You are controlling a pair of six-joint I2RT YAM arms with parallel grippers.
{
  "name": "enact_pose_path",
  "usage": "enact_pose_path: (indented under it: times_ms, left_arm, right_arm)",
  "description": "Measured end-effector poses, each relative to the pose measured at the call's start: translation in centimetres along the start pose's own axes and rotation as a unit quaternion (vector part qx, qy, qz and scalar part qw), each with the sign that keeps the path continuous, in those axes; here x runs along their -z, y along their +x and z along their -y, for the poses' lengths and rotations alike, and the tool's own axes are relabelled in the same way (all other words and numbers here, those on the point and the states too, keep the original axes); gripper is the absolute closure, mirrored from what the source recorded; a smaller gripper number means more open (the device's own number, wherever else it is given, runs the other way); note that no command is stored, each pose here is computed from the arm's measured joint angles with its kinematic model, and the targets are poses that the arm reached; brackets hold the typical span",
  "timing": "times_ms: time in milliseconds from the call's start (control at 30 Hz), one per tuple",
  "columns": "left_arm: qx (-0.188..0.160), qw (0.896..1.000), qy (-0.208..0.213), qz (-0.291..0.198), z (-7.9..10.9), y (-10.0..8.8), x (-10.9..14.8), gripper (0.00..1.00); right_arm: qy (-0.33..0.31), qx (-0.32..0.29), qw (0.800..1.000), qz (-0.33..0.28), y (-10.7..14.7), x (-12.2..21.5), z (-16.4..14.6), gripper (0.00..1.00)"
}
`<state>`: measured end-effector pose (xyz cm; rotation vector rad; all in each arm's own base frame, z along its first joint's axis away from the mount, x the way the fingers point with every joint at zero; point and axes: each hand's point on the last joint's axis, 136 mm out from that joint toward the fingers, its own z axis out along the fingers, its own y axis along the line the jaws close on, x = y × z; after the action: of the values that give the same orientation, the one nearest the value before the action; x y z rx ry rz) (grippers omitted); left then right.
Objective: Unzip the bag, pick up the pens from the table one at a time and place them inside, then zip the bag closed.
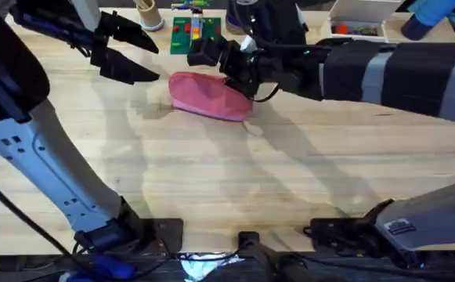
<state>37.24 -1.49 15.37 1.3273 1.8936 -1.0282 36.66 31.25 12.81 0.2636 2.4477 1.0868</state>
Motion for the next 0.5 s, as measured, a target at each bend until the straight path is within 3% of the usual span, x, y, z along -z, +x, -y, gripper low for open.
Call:
enact_pose_path:
  times_ms: [500]
  left_arm:
    - [0.000,1.000,0.000,0.000,0.00,0.00,0.00,0.006]
  right_arm:
    - [-0.007,0.015,1.000,-0.013,0.49,0.01,-0.18,0.006]
